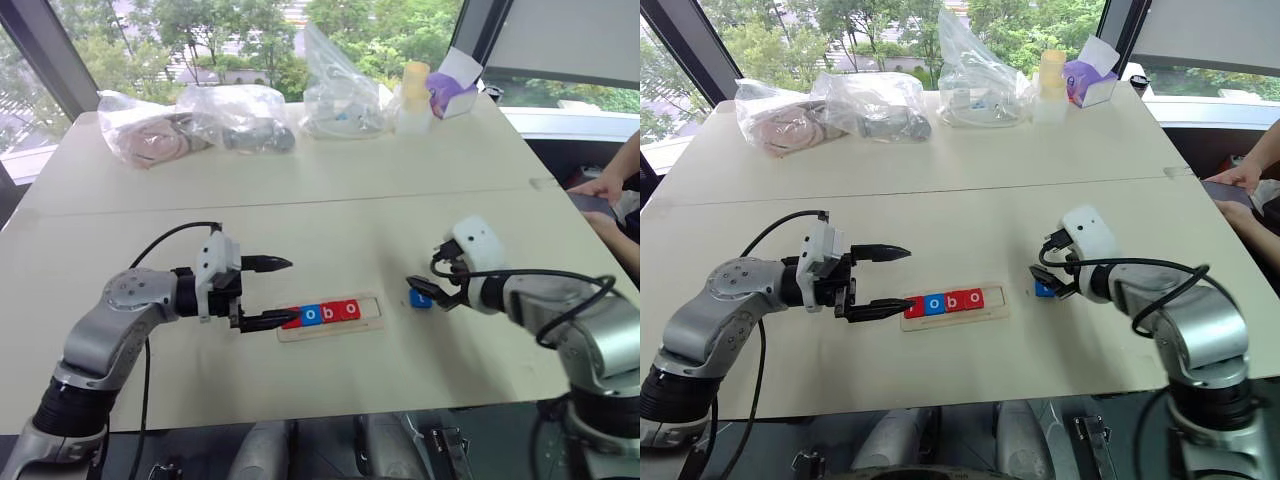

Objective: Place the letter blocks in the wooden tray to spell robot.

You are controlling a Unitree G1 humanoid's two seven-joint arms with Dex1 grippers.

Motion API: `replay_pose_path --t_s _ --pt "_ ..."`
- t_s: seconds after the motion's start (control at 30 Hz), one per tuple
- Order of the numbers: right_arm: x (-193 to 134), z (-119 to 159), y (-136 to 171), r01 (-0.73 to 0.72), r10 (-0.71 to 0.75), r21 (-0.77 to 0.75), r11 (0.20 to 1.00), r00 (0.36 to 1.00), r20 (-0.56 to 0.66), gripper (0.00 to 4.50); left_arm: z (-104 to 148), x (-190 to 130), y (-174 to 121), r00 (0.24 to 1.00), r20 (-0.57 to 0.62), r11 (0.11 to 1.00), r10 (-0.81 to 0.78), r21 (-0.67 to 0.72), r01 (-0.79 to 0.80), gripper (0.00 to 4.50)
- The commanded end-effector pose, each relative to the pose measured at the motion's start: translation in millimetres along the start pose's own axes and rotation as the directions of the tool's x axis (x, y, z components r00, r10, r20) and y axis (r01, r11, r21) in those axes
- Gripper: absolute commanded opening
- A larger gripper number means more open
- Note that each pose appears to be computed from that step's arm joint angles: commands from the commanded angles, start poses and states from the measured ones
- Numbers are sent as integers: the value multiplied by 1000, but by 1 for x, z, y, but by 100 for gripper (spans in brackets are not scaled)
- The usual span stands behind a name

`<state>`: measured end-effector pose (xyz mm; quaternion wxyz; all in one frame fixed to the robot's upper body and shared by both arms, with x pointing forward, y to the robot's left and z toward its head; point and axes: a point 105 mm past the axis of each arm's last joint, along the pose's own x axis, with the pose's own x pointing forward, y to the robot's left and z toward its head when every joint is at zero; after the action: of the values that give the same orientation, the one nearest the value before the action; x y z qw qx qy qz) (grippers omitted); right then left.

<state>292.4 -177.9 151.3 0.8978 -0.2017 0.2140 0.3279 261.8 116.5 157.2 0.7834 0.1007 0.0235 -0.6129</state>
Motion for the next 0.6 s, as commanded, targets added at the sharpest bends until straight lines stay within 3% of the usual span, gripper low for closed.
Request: replay_pose_path --t_s 0.03,0.23,0.6 --pt "-5 -4 12 -259 269 -190 947 963 24 447 8 1 -2 1000 17 999 -2 40 1 450" --pt "-3 -31 -4 -384 384 -197 902 922 -43 447 8 2 -4 1000 19 999 -10 38 9 450" --pt "18 -57 -24 -373 363 -209 904 928 -86 447 8 1 -6 1000 11 999 -17 39 17 450"
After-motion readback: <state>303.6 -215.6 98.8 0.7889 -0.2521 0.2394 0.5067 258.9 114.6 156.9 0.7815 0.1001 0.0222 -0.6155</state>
